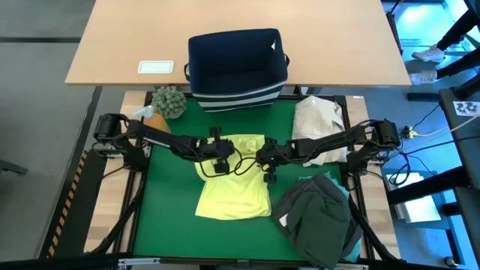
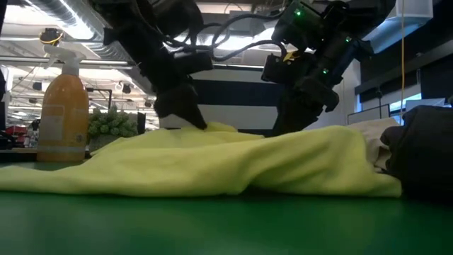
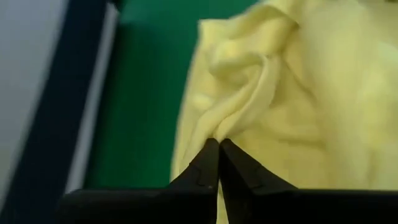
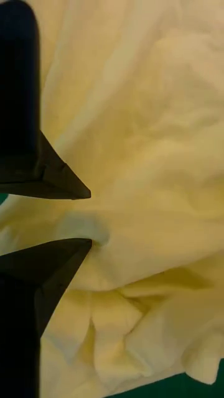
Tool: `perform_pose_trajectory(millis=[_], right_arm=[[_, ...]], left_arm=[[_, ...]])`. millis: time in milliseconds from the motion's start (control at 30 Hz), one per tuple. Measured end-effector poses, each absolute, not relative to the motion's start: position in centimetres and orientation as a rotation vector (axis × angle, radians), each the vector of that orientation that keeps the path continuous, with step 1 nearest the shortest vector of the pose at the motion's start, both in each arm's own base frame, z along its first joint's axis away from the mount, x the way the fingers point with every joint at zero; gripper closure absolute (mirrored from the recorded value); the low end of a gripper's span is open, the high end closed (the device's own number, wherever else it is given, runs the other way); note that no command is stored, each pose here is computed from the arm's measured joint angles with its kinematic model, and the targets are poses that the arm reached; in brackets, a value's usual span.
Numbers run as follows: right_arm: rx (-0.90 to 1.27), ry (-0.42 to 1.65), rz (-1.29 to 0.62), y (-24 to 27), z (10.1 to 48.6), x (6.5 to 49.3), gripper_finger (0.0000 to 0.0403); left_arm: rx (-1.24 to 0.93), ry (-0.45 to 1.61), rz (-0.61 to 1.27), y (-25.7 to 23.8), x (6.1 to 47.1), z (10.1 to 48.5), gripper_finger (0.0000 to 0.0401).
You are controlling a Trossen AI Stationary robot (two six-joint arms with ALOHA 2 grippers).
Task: Fold laundry
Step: Fold the yellow shirt on the table
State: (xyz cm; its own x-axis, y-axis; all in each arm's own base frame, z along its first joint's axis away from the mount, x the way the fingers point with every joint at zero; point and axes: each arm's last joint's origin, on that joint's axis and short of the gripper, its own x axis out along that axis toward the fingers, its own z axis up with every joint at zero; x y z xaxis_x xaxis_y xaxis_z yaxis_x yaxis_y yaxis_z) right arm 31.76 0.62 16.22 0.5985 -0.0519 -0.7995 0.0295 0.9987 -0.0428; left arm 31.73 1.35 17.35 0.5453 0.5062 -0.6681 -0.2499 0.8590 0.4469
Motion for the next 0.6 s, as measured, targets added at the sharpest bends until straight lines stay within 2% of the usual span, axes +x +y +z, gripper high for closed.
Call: perform_pose_trajectory(millis=[600], right_arm=[[-0.004, 0.935, -0.027, 0.7, 16.2, 31.7, 0.029]], left_arm=[[0.352, 0.968, 0.668, 8.9, 30.4, 17.9, 0.0396]])
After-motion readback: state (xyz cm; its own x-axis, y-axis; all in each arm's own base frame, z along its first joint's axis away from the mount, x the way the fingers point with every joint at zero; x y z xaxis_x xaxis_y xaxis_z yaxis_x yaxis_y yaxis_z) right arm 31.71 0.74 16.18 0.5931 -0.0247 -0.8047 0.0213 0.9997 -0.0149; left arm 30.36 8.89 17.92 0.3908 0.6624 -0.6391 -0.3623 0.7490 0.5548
